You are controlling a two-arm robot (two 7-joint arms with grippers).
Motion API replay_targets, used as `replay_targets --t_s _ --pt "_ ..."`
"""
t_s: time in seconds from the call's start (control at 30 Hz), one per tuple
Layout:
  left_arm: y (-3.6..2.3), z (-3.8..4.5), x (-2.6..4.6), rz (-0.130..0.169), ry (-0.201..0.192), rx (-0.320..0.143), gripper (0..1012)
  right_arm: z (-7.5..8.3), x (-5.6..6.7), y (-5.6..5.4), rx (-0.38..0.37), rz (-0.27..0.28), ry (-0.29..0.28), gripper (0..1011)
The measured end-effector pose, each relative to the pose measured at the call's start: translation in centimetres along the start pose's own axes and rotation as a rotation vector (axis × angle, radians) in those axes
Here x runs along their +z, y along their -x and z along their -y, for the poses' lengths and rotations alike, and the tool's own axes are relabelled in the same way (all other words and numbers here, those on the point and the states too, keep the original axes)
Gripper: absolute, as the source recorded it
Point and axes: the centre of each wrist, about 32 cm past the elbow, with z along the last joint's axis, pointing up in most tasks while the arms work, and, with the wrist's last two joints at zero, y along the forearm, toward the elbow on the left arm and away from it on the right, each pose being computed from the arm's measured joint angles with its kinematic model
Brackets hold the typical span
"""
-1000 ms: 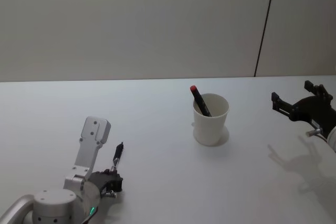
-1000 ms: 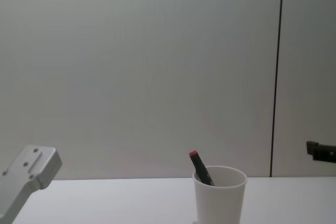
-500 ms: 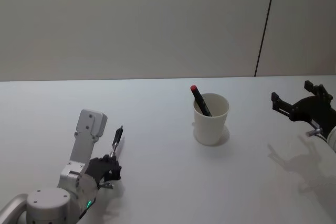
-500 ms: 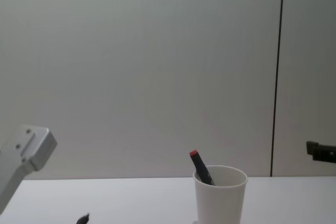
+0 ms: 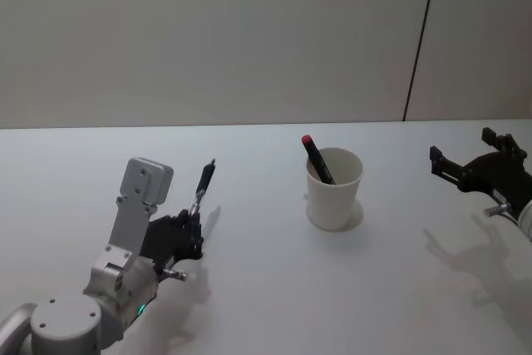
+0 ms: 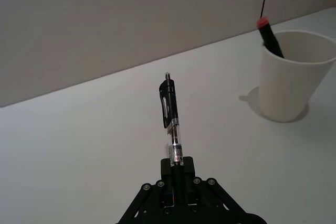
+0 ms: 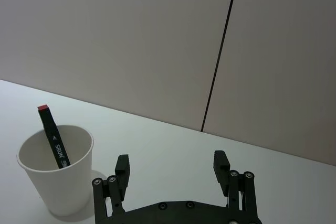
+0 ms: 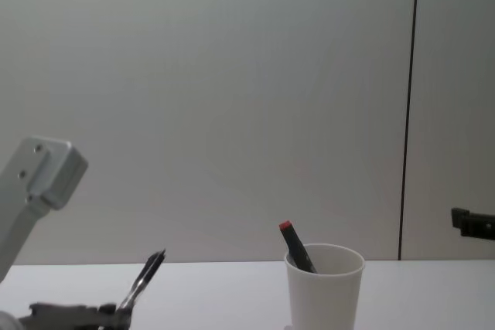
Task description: Place the pen into the pen holder.
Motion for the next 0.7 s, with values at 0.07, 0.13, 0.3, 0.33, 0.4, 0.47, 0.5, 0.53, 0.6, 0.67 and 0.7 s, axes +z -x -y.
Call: replay_targets --t_s 0.07,0.13,0.3,0.33,0.4,0.47,0.5,0.53,0.6,0.67,0.7 --pt "-0.09 0.05 0.03 0.009 0.021 -0.017 136 0.0 0.0 0.0 0.0 0.0 0.0 1002" --pt "-0.21 0.13 0.07 0.021 0.052 -0.04 136 0.0 0.0 0.0 0.0 0.0 0.0 1002" --pt "-0.47 0.37 0.16 0.052 0.128 -0.101 136 0.0 0.0 0.0 0.0 0.0 0.0 1002" --pt "-0.51 0.41 0.17 0.056 0.137 -0.108 136 0.0 0.0 0.0 0.0 0.0 0.0 1002" --pt "-0.58 0.51 0.18 0.064 0.158 -0.127 136 0.0 0.0 0.0 0.0 0.0 0.0 1002" --pt "-0.64 0.63 0.21 0.075 0.185 -0.151 136 0.0 0.0 0.0 0.0 0.0 0.0 1002" --pt "-0.66 0.69 0.22 0.079 0.194 -0.158 136 0.0 0.0 0.0 0.0 0.0 0.0 1002" --pt "-0.67 0.78 0.23 0.087 0.209 -0.172 136 0.0 0.0 0.0 0.0 0.0 0.0 1002" --pt "-0.66 0.85 0.25 0.095 0.224 -0.185 136 0.0 0.0 0.0 0.0 0.0 0.0 1002" --pt "-0.6 0.97 0.31 0.11 0.243 -0.204 136 0.0 0.0 0.0 0.0 0.0 0.0 1002" --pt "-0.54 1.05 0.34 0.121 0.256 -0.217 136 0.0 0.0 0.0 0.0 0.0 0.0 1002"
